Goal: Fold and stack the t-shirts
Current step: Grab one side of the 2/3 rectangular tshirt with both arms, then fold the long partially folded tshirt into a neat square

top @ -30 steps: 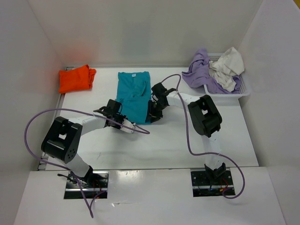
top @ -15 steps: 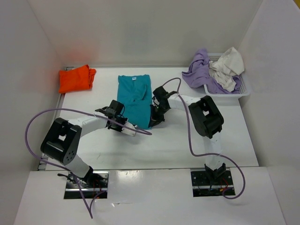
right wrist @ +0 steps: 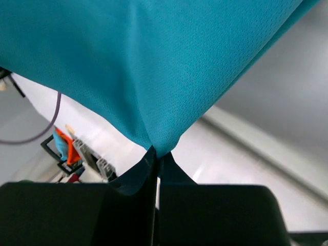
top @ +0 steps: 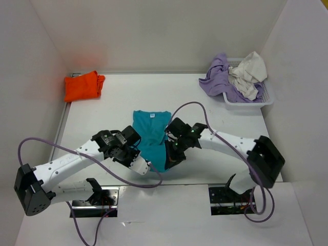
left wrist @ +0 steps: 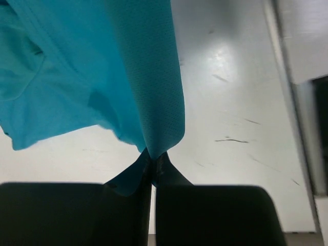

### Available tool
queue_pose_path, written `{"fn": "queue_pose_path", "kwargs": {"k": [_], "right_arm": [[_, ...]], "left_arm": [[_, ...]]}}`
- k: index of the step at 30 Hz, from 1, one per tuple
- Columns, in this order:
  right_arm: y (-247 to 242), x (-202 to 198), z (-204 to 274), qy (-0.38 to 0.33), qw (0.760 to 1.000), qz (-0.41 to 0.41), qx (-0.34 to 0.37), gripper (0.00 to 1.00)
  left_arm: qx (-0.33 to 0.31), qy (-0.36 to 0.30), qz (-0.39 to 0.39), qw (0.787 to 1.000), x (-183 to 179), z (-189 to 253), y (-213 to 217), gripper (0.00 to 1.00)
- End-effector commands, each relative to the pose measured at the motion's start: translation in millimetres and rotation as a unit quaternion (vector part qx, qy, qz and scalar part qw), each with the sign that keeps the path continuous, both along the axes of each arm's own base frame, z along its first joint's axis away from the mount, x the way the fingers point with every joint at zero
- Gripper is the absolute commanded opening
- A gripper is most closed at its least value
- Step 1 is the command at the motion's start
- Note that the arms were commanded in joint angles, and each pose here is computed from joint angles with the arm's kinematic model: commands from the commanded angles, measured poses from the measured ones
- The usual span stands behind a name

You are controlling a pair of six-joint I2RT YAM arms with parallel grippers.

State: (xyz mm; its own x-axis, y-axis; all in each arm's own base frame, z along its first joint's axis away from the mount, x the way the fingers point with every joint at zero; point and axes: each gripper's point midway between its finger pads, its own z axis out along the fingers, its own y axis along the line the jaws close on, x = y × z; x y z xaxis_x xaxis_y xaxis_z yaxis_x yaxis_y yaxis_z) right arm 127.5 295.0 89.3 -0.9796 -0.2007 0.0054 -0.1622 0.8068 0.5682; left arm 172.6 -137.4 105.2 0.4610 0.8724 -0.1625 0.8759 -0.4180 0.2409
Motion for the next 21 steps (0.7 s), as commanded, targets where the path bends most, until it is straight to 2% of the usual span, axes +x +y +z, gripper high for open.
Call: {"fn": "queue_pose_path", "kwargs": {"k": [1,2,7,12,18,21], "right_arm": [[-8.9,-37.3,22.0,0.034,0.999,-0.027,-0.008,0.0],[-6.7,-41.9,29.4,0.034,0.999,-0.03,0.001,0.0],[1.9,-61.8,73.0,0.043,0.997,-0.04,0.053,0.0],[-2.9,-44.0,73.9,0.046,0.996,-0.052,0.059,0.0],[-26.9,22.9,64.6,0.022,0.995,-0.08,0.055,0.0],[-29.7,54.1,64.7,0.006,0.994,-0.086,0.061,0.0]], "left_arm": [[0.019,0.078,0.023,0.996,-45.3,17.1,12.2,0.0],[0.01,0.087,0.011,0.996,-51.7,28.7,7.2,0.0],[-0.029,0.119,0.045,0.991,-59.4,55.5,-11.9,0.0],[-0.06,0.129,0.129,0.981,-33.1,63.2,-15.0,0.0],[-0.097,0.063,0.24,0.964,58.0,55.6,-7.4,0.0],[-0.109,0.056,0.268,0.956,85.6,52.2,-12.3,0.0]]}}
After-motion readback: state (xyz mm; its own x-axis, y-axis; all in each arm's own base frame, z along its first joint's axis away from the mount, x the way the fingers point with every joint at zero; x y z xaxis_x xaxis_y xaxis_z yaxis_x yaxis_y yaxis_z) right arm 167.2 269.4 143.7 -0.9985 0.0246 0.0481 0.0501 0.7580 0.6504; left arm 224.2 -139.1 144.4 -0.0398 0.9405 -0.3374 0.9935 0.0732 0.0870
